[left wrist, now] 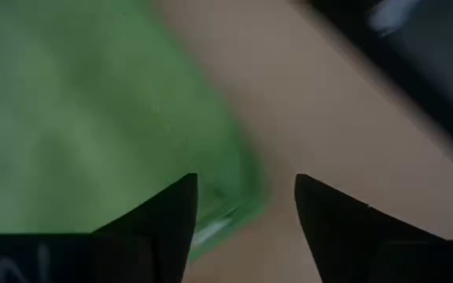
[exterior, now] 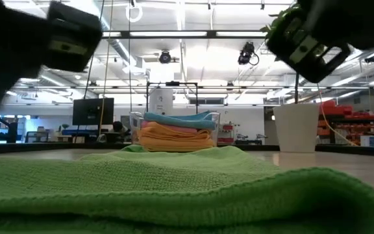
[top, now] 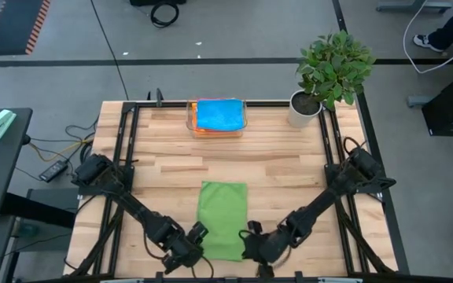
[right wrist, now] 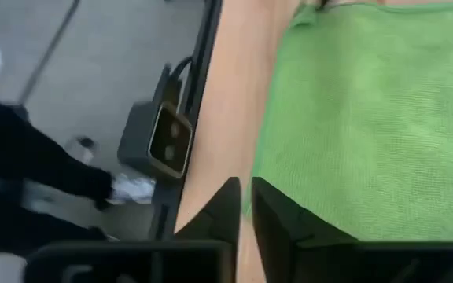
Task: Fold microfiber towels
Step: Fold the green microfiber towel
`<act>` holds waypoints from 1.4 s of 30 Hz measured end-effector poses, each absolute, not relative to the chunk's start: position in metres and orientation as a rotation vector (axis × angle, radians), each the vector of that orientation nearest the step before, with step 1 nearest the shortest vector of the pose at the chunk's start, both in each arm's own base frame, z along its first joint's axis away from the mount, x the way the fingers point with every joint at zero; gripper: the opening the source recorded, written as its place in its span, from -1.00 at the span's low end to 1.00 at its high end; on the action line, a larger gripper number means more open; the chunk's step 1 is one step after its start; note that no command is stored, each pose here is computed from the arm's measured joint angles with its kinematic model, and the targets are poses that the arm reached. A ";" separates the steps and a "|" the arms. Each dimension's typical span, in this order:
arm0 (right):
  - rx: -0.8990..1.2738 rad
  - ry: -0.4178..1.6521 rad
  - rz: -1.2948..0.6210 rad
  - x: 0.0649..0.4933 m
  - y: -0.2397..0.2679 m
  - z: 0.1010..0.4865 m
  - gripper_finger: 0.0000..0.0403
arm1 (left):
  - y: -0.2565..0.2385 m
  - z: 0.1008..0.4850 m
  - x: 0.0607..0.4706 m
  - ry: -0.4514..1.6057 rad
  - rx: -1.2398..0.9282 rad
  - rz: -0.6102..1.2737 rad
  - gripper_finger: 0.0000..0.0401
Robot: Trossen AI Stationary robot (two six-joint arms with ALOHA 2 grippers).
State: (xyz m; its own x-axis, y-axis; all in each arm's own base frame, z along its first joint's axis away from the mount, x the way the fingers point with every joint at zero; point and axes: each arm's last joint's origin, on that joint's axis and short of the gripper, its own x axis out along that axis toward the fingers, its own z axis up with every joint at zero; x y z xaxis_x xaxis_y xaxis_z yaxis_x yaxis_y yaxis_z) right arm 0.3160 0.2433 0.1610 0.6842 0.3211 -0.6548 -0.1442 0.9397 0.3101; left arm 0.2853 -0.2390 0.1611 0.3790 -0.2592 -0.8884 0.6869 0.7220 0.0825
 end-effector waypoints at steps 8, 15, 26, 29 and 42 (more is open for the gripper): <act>0.199 0.786 0.229 0.311 0.251 0.148 -0.33 | -0.240 0.155 0.287 0.999 0.539 -0.605 0.26; 0.215 0.794 0.184 0.312 0.252 0.139 -0.20 | -0.244 0.151 0.286 0.999 0.551 -0.629 0.10; 0.018 0.741 0.331 0.309 0.262 0.139 -0.19 | -0.244 0.135 0.293 1.024 0.536 -0.627 -0.26; -0.009 0.755 0.371 0.312 0.262 0.132 -0.19 | -0.243 0.135 0.293 1.027 0.531 -0.627 -0.40; -0.023 0.719 0.388 0.322 0.263 0.118 -0.19 | -0.243 0.134 0.294 1.023 0.508 -0.598 -0.85</act>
